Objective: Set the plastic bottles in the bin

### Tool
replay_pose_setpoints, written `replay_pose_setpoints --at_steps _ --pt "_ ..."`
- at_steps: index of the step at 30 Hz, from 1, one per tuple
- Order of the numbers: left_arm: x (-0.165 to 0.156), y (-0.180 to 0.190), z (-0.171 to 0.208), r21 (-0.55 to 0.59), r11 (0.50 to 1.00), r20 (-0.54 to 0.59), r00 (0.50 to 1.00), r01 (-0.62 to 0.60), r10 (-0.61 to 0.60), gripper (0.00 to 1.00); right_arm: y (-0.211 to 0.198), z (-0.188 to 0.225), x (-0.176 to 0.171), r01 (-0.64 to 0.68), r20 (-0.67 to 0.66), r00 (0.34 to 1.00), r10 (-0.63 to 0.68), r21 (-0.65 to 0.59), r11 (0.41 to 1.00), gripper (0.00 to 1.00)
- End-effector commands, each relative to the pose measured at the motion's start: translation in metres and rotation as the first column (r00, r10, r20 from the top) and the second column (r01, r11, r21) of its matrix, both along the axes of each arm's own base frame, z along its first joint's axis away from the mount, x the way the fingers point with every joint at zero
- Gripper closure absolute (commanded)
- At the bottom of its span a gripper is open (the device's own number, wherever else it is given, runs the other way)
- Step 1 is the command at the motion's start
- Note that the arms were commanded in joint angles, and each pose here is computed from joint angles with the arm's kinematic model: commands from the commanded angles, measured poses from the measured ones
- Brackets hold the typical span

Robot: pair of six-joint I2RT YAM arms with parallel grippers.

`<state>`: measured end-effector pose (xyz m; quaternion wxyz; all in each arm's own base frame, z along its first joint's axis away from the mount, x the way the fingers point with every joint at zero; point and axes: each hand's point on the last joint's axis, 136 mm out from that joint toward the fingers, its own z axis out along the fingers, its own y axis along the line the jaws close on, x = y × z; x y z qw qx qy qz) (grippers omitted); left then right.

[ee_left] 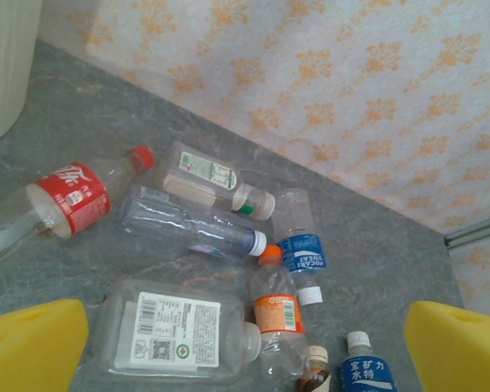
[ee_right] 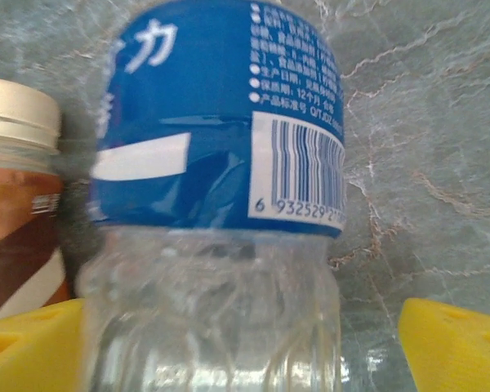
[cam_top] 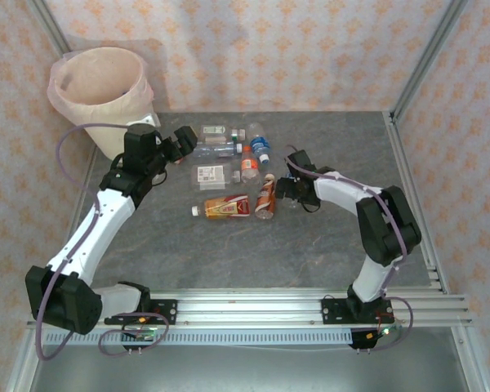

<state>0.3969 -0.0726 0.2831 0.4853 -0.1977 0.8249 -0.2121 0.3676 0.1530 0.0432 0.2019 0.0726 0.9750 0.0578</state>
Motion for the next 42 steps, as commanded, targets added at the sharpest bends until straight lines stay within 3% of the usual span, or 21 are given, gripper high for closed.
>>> replay_pose_setpoints --at_steps 1,8,14,20,28,35,42 --pt "-0.010 0.009 -0.006 0.019 0.999 -0.020 0.999 -0.042 0.042 0.00 -0.003 0.001 0.012 0.030 0.051 0.998 -0.029 -0.015 0.999 0.07" --pt "-0.003 0.005 -0.007 0.019 1.000 -0.032 0.999 -0.024 0.025 0.00 -0.004 -0.008 0.018 0.015 0.072 0.997 -0.012 -0.036 0.999 0.12" --pt "0.002 0.002 -0.013 0.013 1.000 -0.048 0.999 -0.017 0.018 0.00 -0.006 0.001 0.019 0.027 0.141 0.990 -0.024 -0.018 0.999 0.33" --pt "0.006 -0.006 -0.015 -0.007 1.000 -0.049 0.999 0.022 -0.023 0.00 -0.013 0.035 0.022 0.043 0.286 0.957 -0.043 0.007 0.999 0.45" --pt "0.015 -0.038 -0.012 -0.100 0.981 -0.009 0.986 0.164 -0.166 0.00 0.028 0.112 0.018 -0.180 0.526 0.843 0.114 0.076 0.981 0.48" --pt "0.016 -0.078 0.003 -0.178 0.928 0.066 0.945 0.327 -0.321 0.00 0.098 0.166 0.000 -0.465 0.663 0.704 0.255 0.158 0.871 0.48" --pt "0.021 -0.112 0.022 -0.218 0.863 0.113 0.890 0.456 -0.442 0.00 0.148 0.196 -0.026 -0.692 0.737 0.566 0.370 0.180 0.699 0.47"
